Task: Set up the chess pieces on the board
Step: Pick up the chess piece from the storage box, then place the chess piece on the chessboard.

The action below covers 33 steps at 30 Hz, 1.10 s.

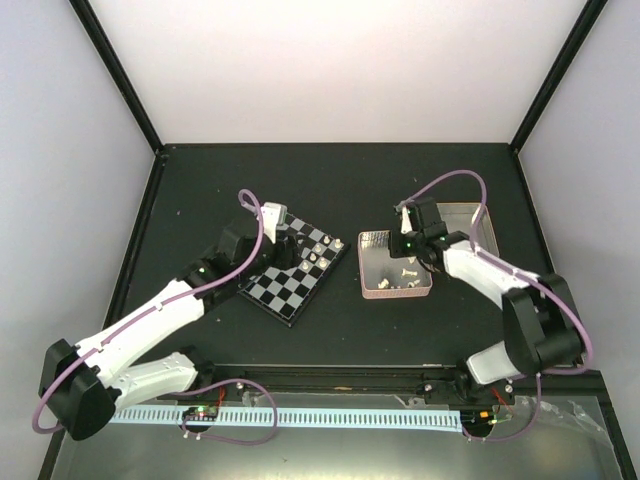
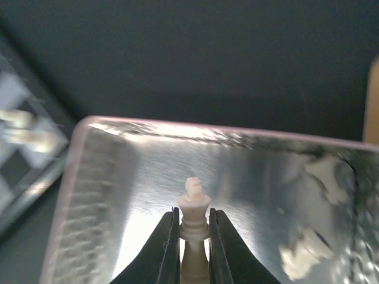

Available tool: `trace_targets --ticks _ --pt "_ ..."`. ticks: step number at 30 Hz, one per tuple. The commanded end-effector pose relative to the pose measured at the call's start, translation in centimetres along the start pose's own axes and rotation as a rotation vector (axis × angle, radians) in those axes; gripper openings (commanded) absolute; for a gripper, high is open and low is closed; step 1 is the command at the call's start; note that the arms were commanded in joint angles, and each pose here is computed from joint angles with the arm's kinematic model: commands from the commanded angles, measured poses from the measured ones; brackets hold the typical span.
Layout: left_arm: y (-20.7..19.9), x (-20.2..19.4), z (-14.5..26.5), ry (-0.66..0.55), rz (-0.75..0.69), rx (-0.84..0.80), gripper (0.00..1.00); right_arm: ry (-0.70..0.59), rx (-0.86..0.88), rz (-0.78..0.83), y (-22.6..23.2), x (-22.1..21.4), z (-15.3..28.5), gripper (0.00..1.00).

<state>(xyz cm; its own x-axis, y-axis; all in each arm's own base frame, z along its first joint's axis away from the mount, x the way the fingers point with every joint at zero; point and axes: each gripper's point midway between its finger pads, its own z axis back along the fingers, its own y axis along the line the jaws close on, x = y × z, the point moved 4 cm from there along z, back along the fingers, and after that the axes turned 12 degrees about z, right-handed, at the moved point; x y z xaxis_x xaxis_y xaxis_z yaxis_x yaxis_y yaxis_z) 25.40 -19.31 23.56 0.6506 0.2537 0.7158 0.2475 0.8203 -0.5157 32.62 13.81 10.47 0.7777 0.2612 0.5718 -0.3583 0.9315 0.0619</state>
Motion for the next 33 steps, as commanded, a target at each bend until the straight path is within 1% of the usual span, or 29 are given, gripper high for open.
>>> trace_targets --ticks 1,5,8,12,14,18,20,22,24,26,28,31,33 --pt "-2.4 2.0 0.8 -0.017 0.054 -0.148 0.63 -0.277 0.246 0.103 3.6 3.8 3.8 0.1" --pt "-4.1 2.6 1.4 0.014 0.084 -0.271 0.64 -0.434 0.563 0.231 8.3 4.6 8.6 0.1" --pt "-5.5 3.1 2.1 0.041 0.093 -0.376 0.67 -0.507 0.731 0.345 11.3 4.5 11.7 0.1" --pt "-6.8 3.3 2.7 0.082 0.11 -0.487 0.68 -0.558 0.884 0.463 14.1 3.8 14.6 0.1" --pt "-7.2 3.3 2.9 0.104 0.121 -0.523 0.69 -0.576 0.935 0.508 15.1 3.5 15.8 0.1" --pt "-8.3 2.9 3.4 0.183 0.114 -0.63 0.68 -0.578 0.971 0.564 16.3 3.2 16.7 0.1" --pt "-8.9 2.5 3.6 0.237 0.104 -0.681 0.66 -0.575 0.96 0.569 16.5 3.3 16.7 0.1" --pt "-9.5 2.1 3.8 0.294 0.084 -0.734 0.62 -0.572 0.958 0.573 16.6 3.4 16.7 0.1" --pt "-9.9 1.6 3.8 0.352 0.079 -0.772 0.55 -0.57 0.962 0.574 16.7 3.5 16.7 0.1" --pt "-10.0 1.2 3.7 0.385 0.074 -0.791 0.48 -0.57 0.97 0.577 16.9 3.6 16.8 0.1" --pt "-10.1 1.0 3.7 0.402 0.069 -0.803 0.44 -0.573 0.971 0.578 16.9 3.7 16.9 0.1" --pt "-10.2 0.7 3.8 0.423 0.061 -0.823 0.43 -0.574 0.963 0.578 17.0 3.9 16.9 0.1" --pt "-10.2 0.7 3.6 0.433 0.064 -0.823 0.38 -0.573 0.964 0.58 17.0 4.0 16.9 0.1"
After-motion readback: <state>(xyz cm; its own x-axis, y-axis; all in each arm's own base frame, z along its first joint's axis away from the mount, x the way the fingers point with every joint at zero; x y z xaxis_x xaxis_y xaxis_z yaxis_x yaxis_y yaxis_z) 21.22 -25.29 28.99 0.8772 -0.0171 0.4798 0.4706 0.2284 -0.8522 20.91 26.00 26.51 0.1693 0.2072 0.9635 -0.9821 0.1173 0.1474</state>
